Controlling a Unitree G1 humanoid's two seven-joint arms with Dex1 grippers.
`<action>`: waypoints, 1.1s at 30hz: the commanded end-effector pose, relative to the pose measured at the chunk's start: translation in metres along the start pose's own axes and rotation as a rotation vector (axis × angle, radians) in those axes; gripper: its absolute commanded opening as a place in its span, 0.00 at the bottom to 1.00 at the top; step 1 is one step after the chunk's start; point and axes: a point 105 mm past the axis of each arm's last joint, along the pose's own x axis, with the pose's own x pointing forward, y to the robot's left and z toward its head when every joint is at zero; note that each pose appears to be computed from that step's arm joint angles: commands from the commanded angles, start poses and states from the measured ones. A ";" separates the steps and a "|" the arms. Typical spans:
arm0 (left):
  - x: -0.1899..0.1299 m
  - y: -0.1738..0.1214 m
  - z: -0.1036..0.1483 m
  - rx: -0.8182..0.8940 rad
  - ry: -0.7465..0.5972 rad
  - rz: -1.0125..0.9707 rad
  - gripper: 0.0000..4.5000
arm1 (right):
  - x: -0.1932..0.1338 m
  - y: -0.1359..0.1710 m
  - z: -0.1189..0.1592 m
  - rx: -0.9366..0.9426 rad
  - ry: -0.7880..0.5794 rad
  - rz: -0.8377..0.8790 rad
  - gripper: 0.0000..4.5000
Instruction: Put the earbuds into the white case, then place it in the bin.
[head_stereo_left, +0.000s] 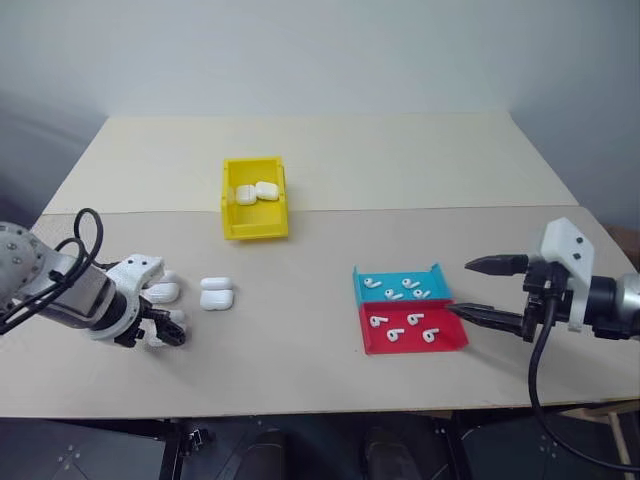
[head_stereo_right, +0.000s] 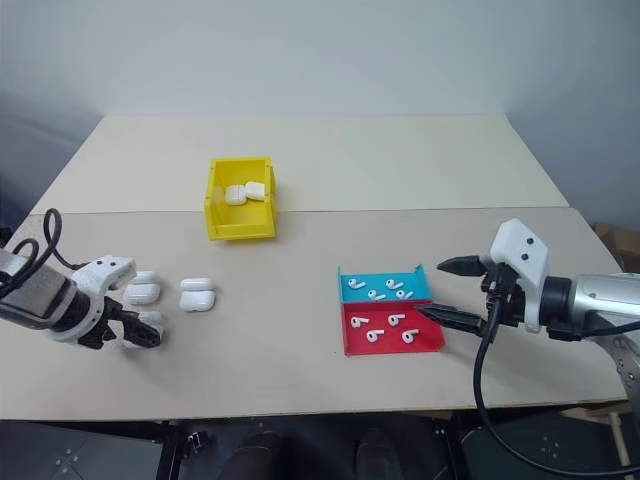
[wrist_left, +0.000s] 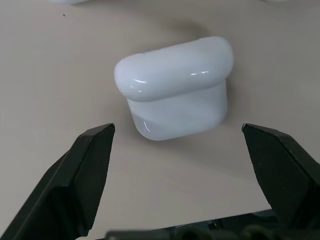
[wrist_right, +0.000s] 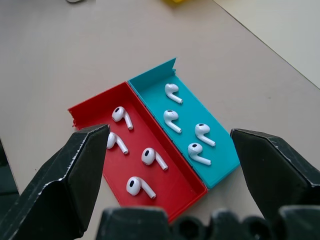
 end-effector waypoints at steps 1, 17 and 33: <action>0.002 -0.001 0.003 -0.008 -0.020 0.018 0.99 | -0.012 -0.004 0.013 -0.041 -0.020 -0.017 1.00; 0.017 -0.007 0.011 -0.066 -0.085 0.033 0.99 | -0.016 -0.010 0.012 -0.046 -0.009 0.002 1.00; 0.020 -0.006 0.016 -0.104 -0.099 0.052 0.99 | -0.015 -0.010 0.010 -0.051 -0.014 0.006 1.00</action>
